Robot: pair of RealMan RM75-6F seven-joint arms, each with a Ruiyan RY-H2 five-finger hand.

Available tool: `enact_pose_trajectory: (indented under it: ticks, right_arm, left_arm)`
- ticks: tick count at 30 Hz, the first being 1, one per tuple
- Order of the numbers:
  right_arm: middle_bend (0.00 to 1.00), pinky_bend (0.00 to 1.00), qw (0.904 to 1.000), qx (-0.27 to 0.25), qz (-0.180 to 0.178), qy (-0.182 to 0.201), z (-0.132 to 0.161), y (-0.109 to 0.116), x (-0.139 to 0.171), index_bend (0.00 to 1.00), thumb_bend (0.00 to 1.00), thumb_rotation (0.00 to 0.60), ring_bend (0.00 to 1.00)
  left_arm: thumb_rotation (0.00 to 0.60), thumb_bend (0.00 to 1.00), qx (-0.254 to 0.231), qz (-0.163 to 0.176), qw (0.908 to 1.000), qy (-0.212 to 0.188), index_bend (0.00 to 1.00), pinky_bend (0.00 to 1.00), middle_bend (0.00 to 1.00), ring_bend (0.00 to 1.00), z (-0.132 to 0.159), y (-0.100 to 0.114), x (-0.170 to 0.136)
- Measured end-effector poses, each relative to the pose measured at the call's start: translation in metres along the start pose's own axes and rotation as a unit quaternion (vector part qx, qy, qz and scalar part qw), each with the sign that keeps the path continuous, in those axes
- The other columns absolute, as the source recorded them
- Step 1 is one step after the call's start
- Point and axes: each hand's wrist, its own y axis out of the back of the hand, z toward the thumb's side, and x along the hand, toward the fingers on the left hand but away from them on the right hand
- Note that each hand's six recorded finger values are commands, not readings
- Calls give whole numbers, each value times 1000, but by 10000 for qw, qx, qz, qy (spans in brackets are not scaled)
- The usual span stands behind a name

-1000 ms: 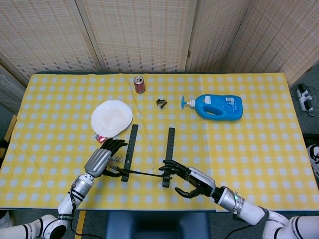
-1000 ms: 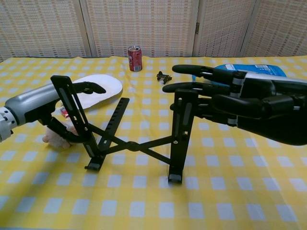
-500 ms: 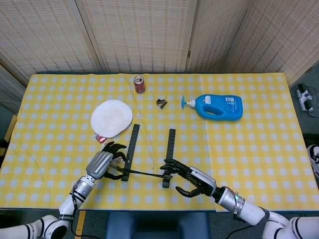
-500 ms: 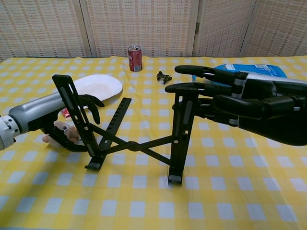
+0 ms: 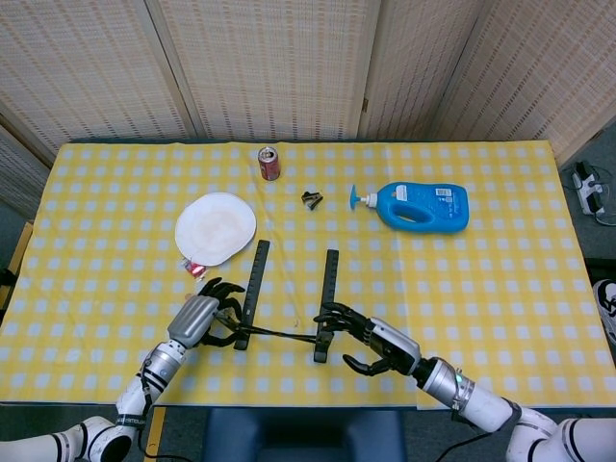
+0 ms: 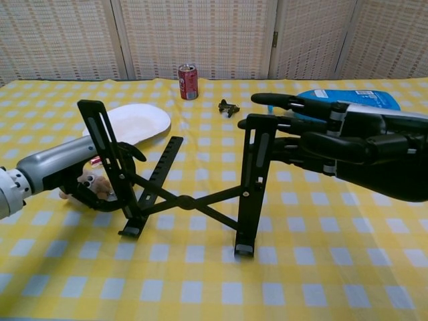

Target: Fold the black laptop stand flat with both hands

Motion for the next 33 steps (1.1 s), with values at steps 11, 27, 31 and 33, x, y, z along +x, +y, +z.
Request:
enact_pose_trajectory:
  ticks: [11, 27, 31, 33]
  right_arm:
    - [149, 33, 10000, -26, -9, -30, -4, 3, 1, 70, 517, 600, 179]
    - [149, 33, 10000, -16, -22, -52, -7, 4, 3, 69, 518, 600, 178]
    - [149, 33, 10000, -33, -43, -78, -8, 5, 4, 69, 517, 600, 179]
    - [149, 32, 9999, -56, -70, -119, -11, 7, 5, 68, 517, 600, 180]
  left_arm:
    - [600, 348, 49, -26, 10000, 13, 586, 0, 249, 166, -1, -6, 0]
    - [600, 467, 23, -76, 10000, -2, 641, 0, 281, 177, -2, -11, -1]
    - [600, 482, 17, -64, 10000, -14, 641, 0, 287, 179, -2, -12, -1]
    - [600, 483, 9, -54, 10000, -25, 580, 0, 287, 179, -1, -12, -2]
